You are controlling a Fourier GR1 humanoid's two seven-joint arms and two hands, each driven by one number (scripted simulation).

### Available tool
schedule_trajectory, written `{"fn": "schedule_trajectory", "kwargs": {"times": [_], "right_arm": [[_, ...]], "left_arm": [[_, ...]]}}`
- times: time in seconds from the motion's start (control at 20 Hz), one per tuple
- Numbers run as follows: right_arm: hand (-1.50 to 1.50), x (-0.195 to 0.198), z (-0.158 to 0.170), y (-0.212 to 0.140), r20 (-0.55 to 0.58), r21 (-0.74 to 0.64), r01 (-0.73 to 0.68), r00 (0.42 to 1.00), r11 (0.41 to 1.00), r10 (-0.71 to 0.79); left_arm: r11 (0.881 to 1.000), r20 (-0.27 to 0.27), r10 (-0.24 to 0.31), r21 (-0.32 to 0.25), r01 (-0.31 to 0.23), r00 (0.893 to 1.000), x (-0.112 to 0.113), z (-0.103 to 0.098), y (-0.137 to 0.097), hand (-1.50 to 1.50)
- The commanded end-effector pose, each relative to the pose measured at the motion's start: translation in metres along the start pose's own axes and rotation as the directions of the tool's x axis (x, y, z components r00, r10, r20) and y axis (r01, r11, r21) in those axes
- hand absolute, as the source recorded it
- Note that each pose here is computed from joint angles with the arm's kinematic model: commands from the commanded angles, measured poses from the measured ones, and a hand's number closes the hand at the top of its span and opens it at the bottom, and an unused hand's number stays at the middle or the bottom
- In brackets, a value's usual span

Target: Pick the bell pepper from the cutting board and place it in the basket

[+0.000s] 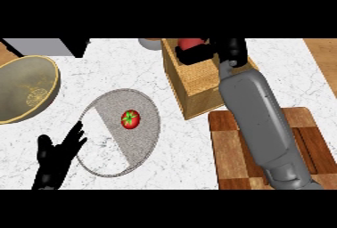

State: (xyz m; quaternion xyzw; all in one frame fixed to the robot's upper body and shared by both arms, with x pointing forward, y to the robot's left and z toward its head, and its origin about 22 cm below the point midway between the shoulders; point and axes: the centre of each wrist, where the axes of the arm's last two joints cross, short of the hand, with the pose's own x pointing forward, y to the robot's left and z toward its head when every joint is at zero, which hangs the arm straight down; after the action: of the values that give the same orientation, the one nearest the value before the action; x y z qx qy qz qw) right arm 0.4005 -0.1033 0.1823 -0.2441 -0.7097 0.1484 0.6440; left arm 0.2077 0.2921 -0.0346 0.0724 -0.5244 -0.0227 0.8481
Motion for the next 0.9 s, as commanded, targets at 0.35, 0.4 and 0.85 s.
{"fn": "schedule_trajectory", "kwargs": {"times": [0.35, 0.4, 0.85], "right_arm": [[-1.5, -0.063, -0.017, -0.02, 0.038, -0.014, -0.248, 0.968, 0.969, 0.248], [-1.5, -0.048, -0.024, -0.029, 0.062, -0.026, -0.24, 0.969, 0.971, 0.241], [-1.5, -0.053, -0.024, -0.074, 0.039, -0.136, -0.053, 0.998, 0.989, 0.059]], "left_arm": [[1.0, -0.092, 0.019, 0.016, -0.017, 0.996, -0.018, -0.002, 0.002, 0.0], [1.0, -0.106, 0.006, 0.022, -0.003, 0.994, -0.023, -0.001, 0.011, 0.0], [1.0, -0.1, 0.012, 0.025, -0.01, 0.995, -0.028, -0.003, 0.012, 0.0]]}}
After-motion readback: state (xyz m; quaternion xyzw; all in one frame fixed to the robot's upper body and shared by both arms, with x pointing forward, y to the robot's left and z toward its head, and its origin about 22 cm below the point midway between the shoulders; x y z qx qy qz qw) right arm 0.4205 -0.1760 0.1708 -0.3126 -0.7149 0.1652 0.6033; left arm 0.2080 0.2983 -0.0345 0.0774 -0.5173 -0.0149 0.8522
